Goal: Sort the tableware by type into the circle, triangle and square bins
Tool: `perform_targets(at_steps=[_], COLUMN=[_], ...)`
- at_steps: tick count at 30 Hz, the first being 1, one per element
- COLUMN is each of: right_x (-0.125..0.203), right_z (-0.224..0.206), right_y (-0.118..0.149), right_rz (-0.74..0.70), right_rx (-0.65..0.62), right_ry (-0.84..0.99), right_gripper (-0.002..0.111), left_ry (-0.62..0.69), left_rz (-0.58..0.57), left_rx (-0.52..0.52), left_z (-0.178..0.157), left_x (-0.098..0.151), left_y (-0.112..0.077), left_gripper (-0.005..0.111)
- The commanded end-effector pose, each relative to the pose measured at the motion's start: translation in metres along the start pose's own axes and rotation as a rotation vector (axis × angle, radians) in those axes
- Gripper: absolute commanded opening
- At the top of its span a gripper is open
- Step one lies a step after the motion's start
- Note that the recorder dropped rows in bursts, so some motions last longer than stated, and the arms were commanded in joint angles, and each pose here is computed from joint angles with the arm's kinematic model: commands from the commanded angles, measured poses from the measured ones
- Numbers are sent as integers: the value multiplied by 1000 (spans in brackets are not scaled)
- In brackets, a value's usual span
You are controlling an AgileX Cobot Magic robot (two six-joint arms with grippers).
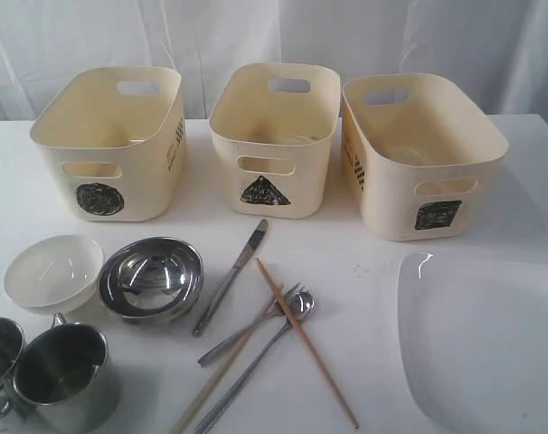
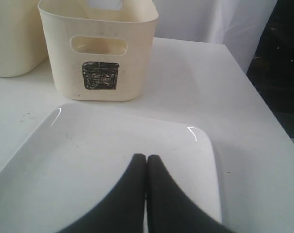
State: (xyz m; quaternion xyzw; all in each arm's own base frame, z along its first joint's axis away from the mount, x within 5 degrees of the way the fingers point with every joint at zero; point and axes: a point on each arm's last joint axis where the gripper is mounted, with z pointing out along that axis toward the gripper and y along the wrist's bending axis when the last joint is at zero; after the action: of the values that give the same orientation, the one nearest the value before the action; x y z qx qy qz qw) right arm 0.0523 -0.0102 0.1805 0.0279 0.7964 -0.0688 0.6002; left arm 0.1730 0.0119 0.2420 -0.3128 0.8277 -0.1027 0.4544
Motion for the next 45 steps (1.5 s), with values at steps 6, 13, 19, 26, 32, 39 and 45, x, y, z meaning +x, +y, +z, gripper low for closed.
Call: perform_targets(at_steps=[6,13,19,26,32,39,45], right_x=[-1,-1,-1,-1,-1,-1,-1], right_z=[0,0,0,0,0,0,0], right_y=[0,0,0,0,0,0,0], right_rz=[-4,-4,-4,-4,-4,-4,-4], right_rx=[7,7,7,7,7,7,7], right_ry=[-9,-9,-9,-9,-9,-9,-9], right_gripper=[0,0,0,0,0,0,0], left_ry=[-95,-147,-387,-604,-417,-121,681], left_rz=[-843,-66,376,1386,1548,730,790], left_rx=[536,503,409,19,-298,-136,-119], left_z=[-15,-26,-49,-49,-24,-23,-47], left_x=[-33,-45,-90,-105,-82,-31,-12], left_y=[-42,-64,-84,-80,-36,-10,-23], left_gripper=[0,0,0,0,0,0,0])
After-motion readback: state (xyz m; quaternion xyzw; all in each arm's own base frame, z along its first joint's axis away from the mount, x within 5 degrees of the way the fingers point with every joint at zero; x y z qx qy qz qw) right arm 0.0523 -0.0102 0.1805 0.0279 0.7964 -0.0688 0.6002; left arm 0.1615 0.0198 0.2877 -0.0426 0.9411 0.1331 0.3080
